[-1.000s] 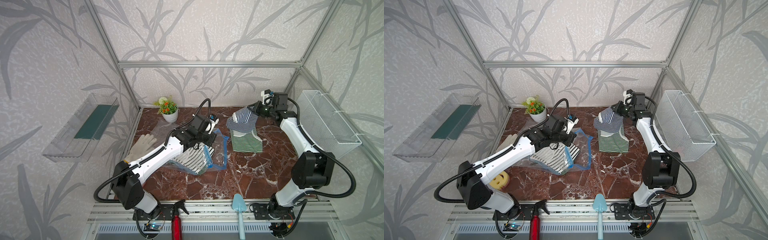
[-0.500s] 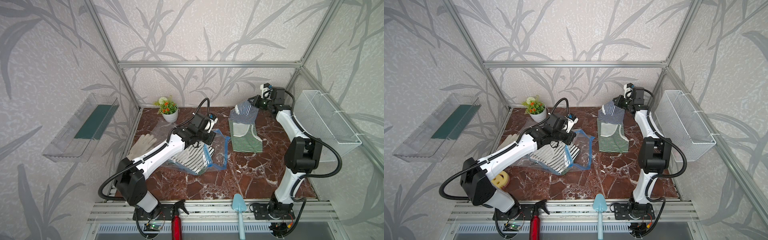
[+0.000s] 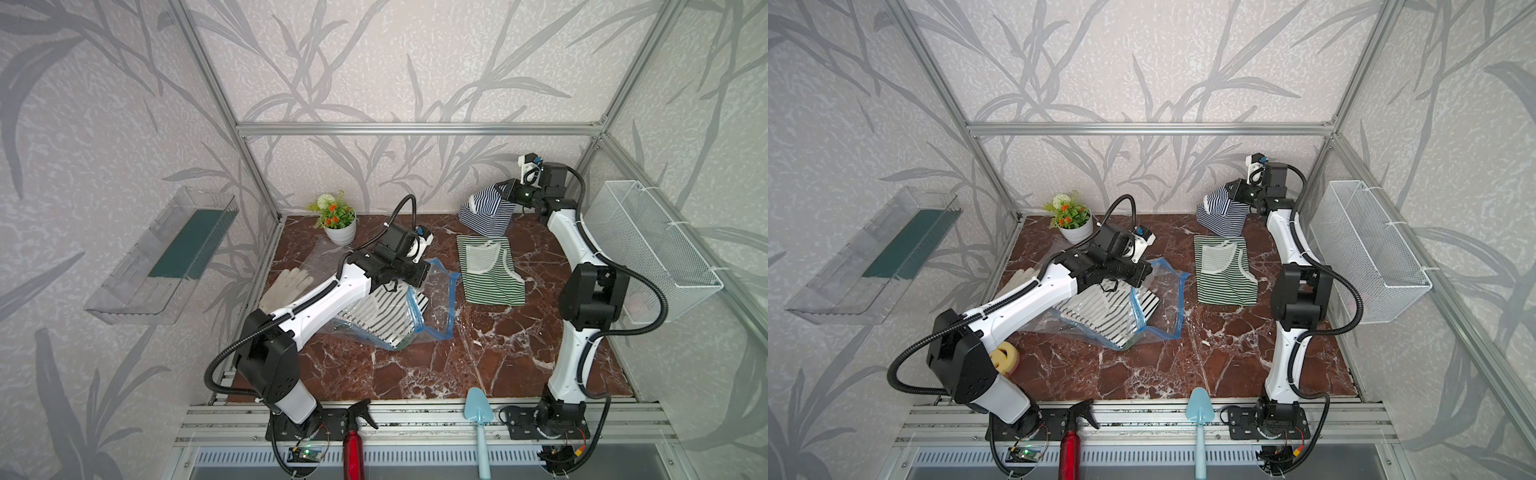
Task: Take the tank top out of the vacuum bag
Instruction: Place the tank top on the tank top.
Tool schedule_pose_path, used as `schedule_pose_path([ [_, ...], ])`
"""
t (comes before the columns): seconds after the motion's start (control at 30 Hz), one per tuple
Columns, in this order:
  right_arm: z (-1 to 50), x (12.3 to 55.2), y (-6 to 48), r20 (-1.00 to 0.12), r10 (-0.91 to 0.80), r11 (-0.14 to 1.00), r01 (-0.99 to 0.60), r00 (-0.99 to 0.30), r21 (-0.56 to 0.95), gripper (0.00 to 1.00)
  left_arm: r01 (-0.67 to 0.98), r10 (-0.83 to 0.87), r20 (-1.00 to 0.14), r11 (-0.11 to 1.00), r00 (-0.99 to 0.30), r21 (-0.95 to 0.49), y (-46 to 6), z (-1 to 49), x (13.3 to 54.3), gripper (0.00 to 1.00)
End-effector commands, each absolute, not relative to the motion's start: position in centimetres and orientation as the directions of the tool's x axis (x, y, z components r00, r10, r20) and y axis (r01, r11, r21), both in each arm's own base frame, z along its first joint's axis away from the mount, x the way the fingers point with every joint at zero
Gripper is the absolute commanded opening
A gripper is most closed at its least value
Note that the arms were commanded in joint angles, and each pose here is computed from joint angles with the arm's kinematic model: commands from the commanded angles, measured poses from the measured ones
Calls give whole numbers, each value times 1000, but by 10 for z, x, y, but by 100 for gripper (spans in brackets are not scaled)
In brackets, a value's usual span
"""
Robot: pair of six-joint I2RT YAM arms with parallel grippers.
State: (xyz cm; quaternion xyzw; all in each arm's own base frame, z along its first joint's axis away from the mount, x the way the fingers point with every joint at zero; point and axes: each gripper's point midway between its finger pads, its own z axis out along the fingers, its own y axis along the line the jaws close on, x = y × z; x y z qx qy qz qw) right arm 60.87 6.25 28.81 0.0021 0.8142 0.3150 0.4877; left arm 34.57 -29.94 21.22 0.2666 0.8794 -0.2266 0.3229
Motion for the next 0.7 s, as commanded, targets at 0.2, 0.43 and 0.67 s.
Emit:
schedule_pose_path([
  [0.2, 264, 577, 60, -782, 297, 805, -297, -548, 514, 0, 620, 298, -706, 743, -643, -251, -303, 229, 349, 0],
  [0.43, 246, 549, 57, -753, 324, 814, -237, -572, 530, 0, 625, 290, -713, 736, -638, -261, -304, 233, 346, 0],
  [0.67, 216, 516, 44, -673, 350, 849, -83, -652, 522, 0, 627, 281, -721, 732, -633, -265, -303, 239, 344, 0],
])
